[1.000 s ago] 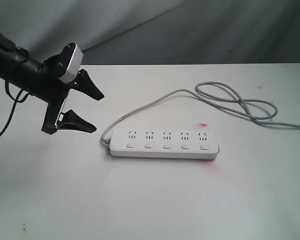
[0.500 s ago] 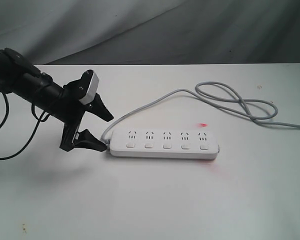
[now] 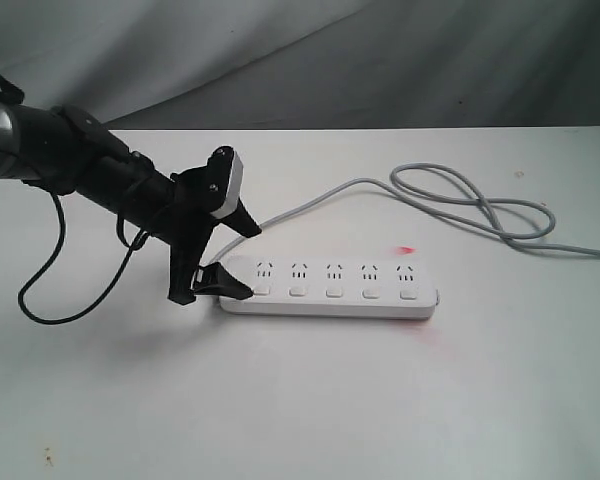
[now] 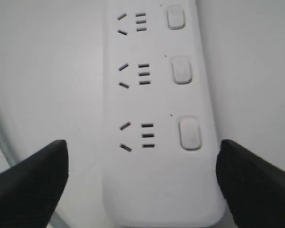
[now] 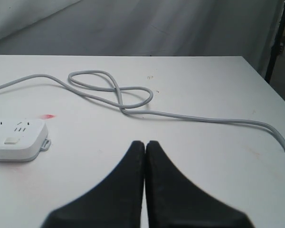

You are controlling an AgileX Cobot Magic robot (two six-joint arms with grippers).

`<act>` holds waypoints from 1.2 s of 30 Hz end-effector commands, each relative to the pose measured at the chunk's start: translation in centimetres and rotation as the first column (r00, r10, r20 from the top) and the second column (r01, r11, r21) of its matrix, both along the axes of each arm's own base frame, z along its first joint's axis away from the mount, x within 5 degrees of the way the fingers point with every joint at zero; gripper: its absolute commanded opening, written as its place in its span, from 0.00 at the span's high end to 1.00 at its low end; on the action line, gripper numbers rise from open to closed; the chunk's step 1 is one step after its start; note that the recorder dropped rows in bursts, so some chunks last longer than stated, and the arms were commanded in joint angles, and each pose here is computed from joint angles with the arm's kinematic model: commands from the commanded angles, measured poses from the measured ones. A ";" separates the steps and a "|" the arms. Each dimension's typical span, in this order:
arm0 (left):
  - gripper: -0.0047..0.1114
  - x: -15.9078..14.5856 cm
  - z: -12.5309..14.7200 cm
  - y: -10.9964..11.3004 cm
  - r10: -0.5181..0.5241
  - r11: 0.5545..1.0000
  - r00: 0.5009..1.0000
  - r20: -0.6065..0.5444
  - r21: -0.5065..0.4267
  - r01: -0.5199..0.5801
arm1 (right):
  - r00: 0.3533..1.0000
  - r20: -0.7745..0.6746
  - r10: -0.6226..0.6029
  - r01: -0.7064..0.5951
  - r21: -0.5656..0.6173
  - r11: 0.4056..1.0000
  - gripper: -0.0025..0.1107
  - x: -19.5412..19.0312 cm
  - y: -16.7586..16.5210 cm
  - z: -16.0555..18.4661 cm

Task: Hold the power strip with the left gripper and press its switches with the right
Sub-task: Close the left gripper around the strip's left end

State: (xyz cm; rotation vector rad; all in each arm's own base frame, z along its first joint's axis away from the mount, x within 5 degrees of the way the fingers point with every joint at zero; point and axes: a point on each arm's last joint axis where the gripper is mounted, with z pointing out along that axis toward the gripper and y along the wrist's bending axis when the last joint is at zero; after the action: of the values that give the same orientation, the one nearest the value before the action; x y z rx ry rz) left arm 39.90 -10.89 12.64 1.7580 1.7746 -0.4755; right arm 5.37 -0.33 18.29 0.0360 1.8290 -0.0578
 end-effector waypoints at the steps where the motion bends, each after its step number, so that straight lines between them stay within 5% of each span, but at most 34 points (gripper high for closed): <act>1: 0.27 0.6 0.2 -0.1 0.051 0.999 0.998 0.046 0.004 -0.052 | 1.000 0.005 0.001 -0.001 -0.006 1.000 0.98 0.0 0.0 0.0; 11: 0.43 0.2 -1.3 -0.1 0.014 1.000 1.000 -0.017 0.019 -0.014 | 1.000 0.005 0.001 -0.001 -0.006 1.000 0.98 0.0 0.0 0.0; 15: 0.44 -0.9 -0.6 -0.2 -0.088 0.996 0.994 -0.068 0.017 0.090 | 1.000 0.005 0.001 -0.001 -0.006 1.000 0.98 0.0 0.0 0.0; 22: 0.44 -0.9 0.0 -0.2 -0.097 0.995 0.994 -0.051 0.016 0.098 | 1.000 0.005 0.001 -0.001 -0.006 1.000 0.98 0.0 0.0 0.0; 30: 0.14 -0.8 0.1 -0.3 -0.092 0.996 0.995 -0.049 0.005 0.092 | 1.000 0.005 0.001 -0.001 -0.006 1.000 0.98 0.0 0.0 0.0; 36: 0.10 -0.8 0.1 -0.2 -0.090 0.996 0.995 -0.047 0.007 0.090 | 1.000 0.005 0.001 -0.001 -0.006 1.000 0.98 0.0 0.0 0.0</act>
State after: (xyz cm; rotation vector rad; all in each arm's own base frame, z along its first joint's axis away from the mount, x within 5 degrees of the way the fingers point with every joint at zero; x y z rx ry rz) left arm 39.11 -10.83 12.17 1.8621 1.7502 -0.5471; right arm 5.37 -0.33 18.29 0.0360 1.8290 -0.0578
